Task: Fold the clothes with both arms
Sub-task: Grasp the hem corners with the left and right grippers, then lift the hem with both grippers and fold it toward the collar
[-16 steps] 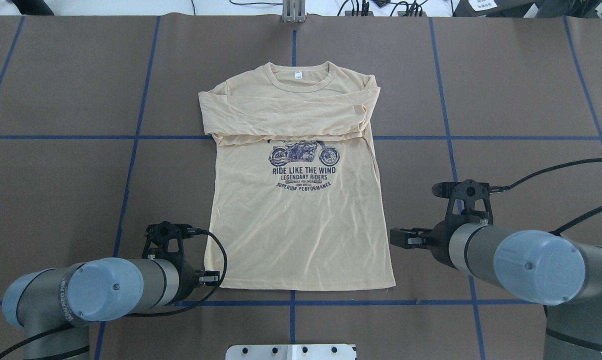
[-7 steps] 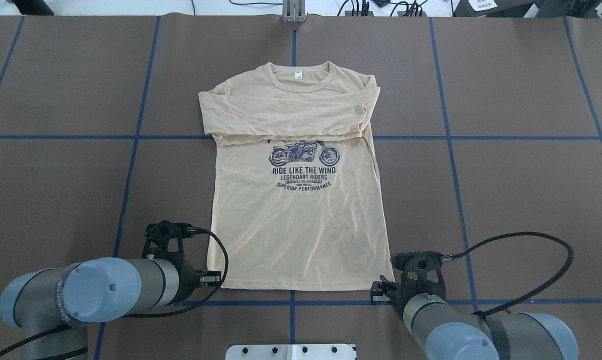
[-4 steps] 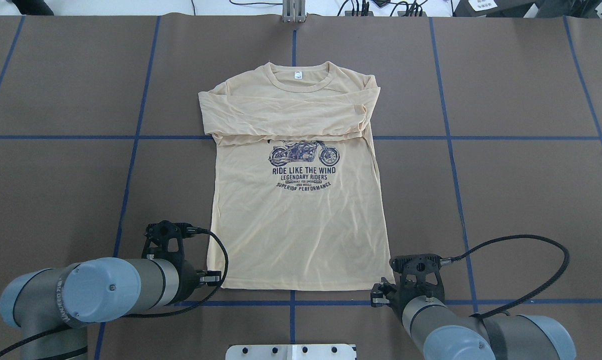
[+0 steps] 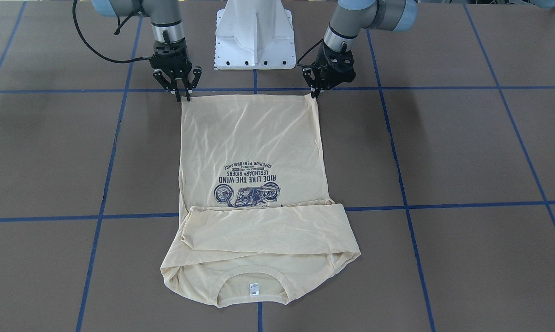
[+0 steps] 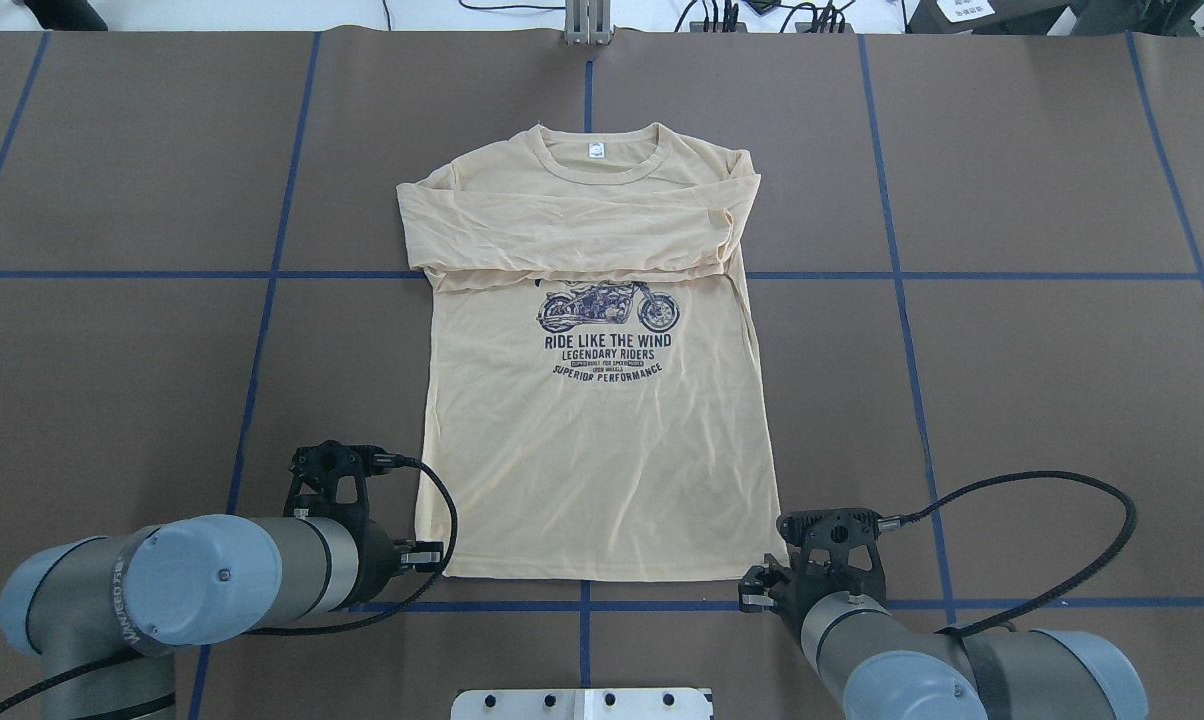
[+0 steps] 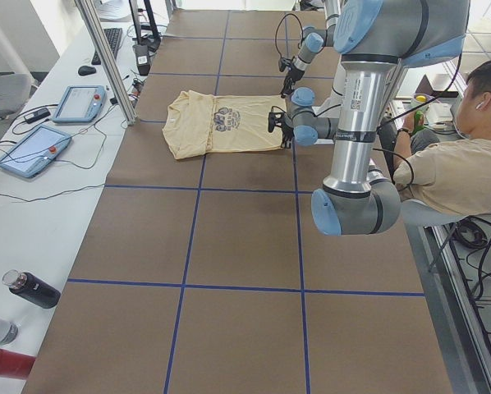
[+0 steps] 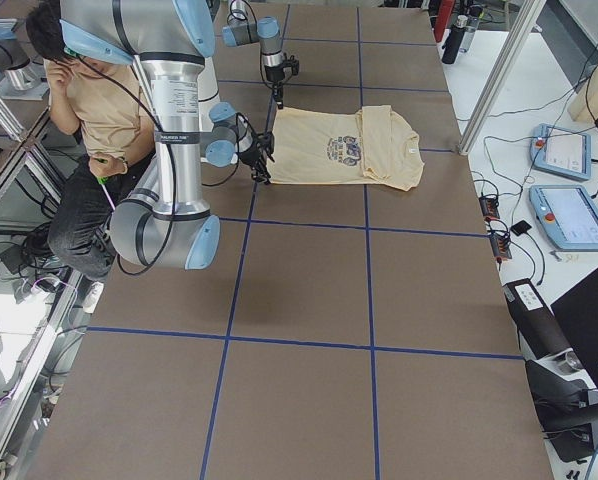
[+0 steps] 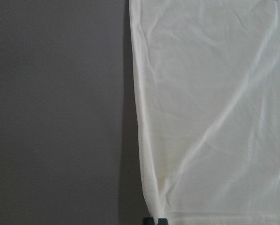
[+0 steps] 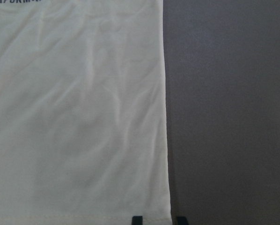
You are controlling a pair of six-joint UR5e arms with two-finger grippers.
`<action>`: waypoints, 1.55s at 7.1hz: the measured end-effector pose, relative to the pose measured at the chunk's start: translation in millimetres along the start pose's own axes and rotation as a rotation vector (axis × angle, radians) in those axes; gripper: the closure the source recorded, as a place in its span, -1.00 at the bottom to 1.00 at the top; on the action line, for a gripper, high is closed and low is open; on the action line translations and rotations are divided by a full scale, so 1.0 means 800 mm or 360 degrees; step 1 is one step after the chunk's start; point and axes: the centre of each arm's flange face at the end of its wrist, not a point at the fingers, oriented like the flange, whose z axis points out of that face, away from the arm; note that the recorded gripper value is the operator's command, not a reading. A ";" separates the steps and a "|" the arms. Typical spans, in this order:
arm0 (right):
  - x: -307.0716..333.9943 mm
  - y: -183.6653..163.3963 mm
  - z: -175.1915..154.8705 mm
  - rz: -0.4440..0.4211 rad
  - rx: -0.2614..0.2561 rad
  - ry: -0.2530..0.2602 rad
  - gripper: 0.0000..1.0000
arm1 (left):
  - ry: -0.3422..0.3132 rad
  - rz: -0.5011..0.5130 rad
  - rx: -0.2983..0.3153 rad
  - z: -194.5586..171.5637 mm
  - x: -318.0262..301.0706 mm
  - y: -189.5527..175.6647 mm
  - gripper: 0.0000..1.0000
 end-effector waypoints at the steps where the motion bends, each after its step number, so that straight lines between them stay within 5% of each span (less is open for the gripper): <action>1: -0.001 0.000 0.000 0.0012 0.0001 -0.0002 0.83 | 0.0004 0.0000 0.0001 -0.001 0.001 0.000 1.00; 2: -0.001 0.000 -0.001 0.0017 0.0003 -0.0003 0.98 | 0.0006 0.0000 0.0001 -0.002 0.001 0.000 1.00; 5: -0.002 -0.006 -0.007 0.0030 0.0012 -0.0018 1.00 | 0.0020 0.0001 0.0002 -0.008 0.004 -0.001 1.00; 7: -0.008 -0.032 -0.046 0.0069 0.0008 -0.0082 1.00 | 0.0084 0.0002 -0.0018 -0.039 0.014 -0.001 1.00; 11: 0.016 -0.113 -0.228 0.0179 -0.0345 -0.0242 1.00 | 0.0296 0.0027 -0.0245 -0.202 0.038 0.015 1.00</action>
